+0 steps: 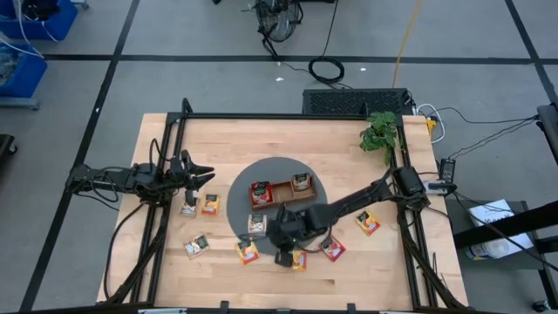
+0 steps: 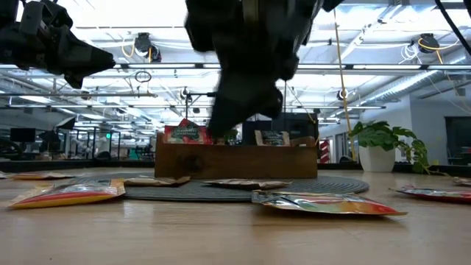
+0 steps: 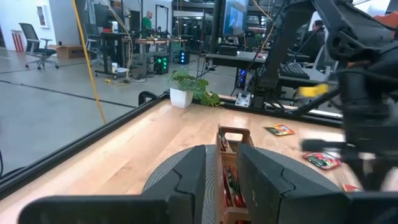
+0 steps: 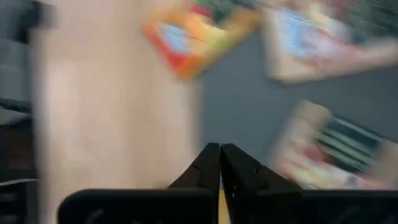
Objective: Pick & Place Tea
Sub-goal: Put the yellow tea bag into the right section of the wooden organizer
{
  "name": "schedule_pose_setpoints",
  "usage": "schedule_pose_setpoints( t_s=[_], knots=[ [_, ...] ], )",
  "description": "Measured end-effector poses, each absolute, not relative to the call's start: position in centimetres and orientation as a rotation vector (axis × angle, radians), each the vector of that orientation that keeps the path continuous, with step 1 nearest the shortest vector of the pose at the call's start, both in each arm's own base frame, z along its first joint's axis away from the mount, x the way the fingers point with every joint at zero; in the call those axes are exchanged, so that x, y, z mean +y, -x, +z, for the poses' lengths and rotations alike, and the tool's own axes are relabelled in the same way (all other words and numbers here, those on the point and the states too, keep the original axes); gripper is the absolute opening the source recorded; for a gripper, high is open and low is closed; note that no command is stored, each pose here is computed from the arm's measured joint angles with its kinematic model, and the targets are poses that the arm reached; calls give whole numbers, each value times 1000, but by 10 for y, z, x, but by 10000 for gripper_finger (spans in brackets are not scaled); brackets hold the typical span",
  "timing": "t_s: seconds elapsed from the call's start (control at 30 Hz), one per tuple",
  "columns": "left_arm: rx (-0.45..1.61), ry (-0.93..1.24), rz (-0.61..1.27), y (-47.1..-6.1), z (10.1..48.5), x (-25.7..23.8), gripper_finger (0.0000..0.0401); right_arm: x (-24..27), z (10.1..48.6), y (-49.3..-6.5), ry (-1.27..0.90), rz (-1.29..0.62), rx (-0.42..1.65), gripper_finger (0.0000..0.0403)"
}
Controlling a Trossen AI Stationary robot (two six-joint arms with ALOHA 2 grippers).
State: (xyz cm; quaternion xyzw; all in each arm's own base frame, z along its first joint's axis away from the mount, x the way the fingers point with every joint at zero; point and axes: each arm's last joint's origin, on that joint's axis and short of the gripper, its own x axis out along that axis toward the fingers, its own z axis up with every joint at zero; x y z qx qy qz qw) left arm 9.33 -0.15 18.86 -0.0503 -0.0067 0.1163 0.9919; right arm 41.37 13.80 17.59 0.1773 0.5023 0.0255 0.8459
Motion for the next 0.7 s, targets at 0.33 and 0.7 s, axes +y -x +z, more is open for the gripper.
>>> schedule_pose_setpoints(
  t_s=[0.33, 0.7],
  knots=[
    [-14, 101, 233, -93, 189, -1, 93, 133, 215, -417, -395, -42, 1148, 159],
    [-13, 101, 233, -93, 189, -1, 93, 125, 177, -419, -354, -196, 1301, 243]
  ],
)
